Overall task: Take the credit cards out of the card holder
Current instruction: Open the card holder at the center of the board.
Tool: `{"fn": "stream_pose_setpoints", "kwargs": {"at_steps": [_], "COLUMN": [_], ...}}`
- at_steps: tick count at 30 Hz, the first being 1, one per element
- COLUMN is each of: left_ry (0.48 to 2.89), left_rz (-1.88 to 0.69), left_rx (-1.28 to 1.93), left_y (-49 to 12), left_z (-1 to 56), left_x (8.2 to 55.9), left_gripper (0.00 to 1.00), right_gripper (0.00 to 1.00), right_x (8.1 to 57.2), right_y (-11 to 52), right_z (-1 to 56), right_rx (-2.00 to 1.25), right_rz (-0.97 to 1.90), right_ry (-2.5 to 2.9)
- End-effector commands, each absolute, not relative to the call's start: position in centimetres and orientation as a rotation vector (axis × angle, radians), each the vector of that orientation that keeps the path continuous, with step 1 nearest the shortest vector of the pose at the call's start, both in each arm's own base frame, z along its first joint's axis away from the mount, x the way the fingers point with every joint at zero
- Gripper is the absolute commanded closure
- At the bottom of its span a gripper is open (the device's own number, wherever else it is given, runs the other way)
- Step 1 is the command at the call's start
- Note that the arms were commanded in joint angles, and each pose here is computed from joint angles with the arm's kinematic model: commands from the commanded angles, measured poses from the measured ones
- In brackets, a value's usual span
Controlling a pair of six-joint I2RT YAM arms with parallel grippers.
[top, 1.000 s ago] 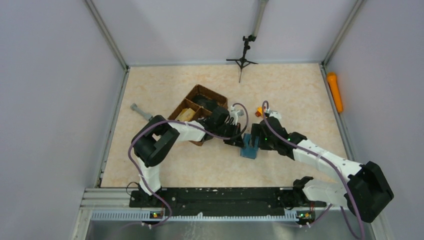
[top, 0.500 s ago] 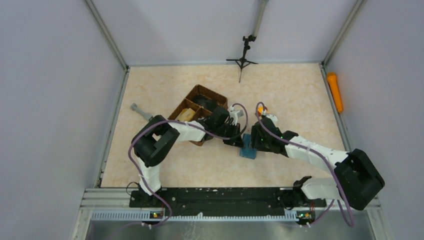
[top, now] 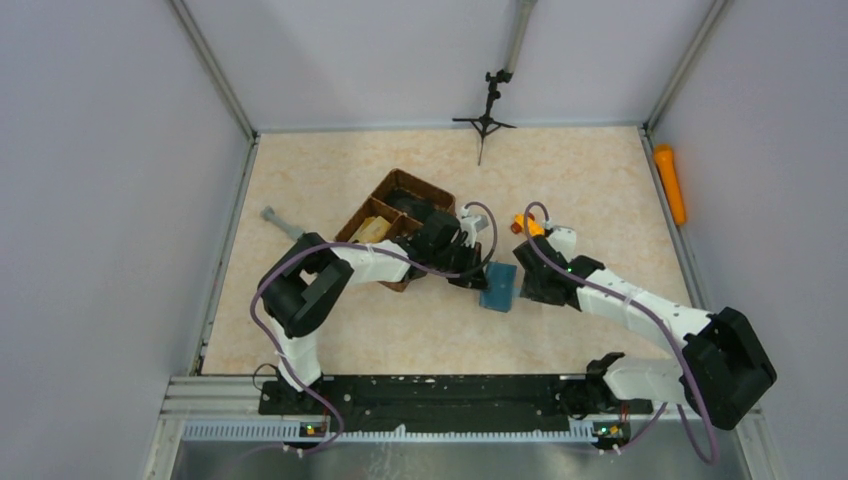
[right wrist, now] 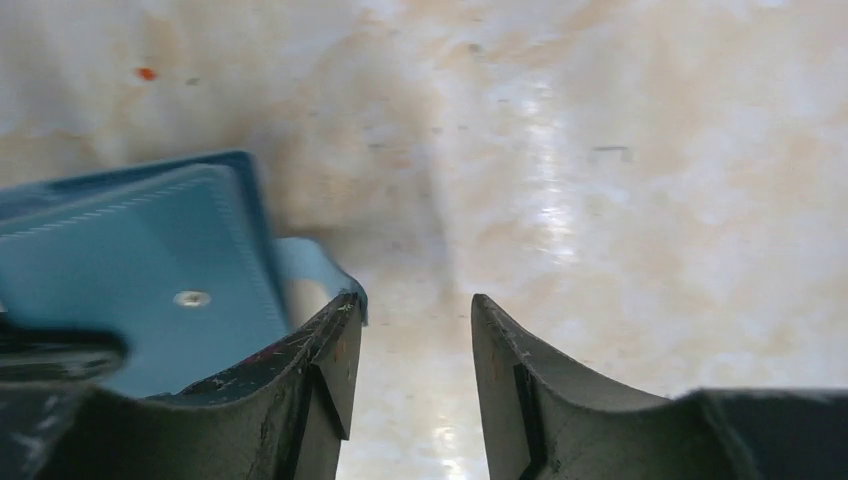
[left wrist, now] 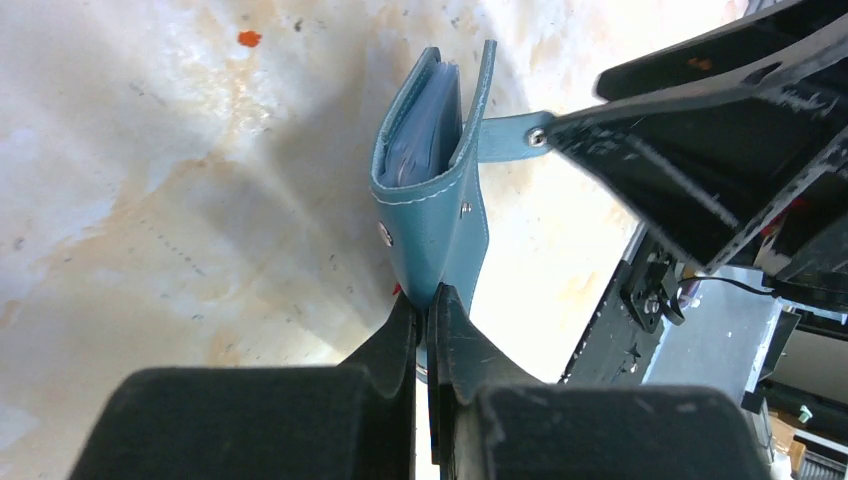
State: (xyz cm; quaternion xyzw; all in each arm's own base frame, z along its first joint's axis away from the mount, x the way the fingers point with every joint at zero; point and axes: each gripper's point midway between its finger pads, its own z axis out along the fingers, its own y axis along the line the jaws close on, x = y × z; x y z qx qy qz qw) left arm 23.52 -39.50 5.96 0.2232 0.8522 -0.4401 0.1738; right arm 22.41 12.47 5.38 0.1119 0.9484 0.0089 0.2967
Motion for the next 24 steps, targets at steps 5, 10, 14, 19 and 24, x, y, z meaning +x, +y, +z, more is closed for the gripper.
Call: {"fn": "stream_pose_setpoints", "kwargs": {"at_steps": [5, 10, 14, 19, 24], "left_ry": [2.393, 2.385, 2.379, 2.34, 2.343], "left_rz": [-1.18, -1.227, -1.295, -1.401, -1.386], "left_rx": [0.632, 0.64, 0.639, 0.655, 0.657], "left_y": [-38.5, -38.8, -39.2, -39.8, -39.8], "left_z": [6.8, 7.0, 7.3, 8.0, 7.9], "left_x": [24.6, 24.2, 23.7, 23.2, 23.3], "left_gripper": [1.0, 1.0, 1.0, 1.0, 1.0], "right_gripper": [0.6, 0.52, 0.4, 0.22, 0.36], "right_x": [21.8, 22.5, 22.6, 22.7, 23.4], "right_y": [8.6, 12.5, 15.1, 17.4, 16.4], "right_z": [6.6, 6.7, 7.5, 8.9, 7.3], "right_rx": [0.314, 0.257, 0.192, 0.14, 0.21], "right_rz": [-0.194, 0.114, 0.342, 0.59, 0.478], "right_ry": [2.471, 2.458, 2.404, 2.259, 2.325]}}
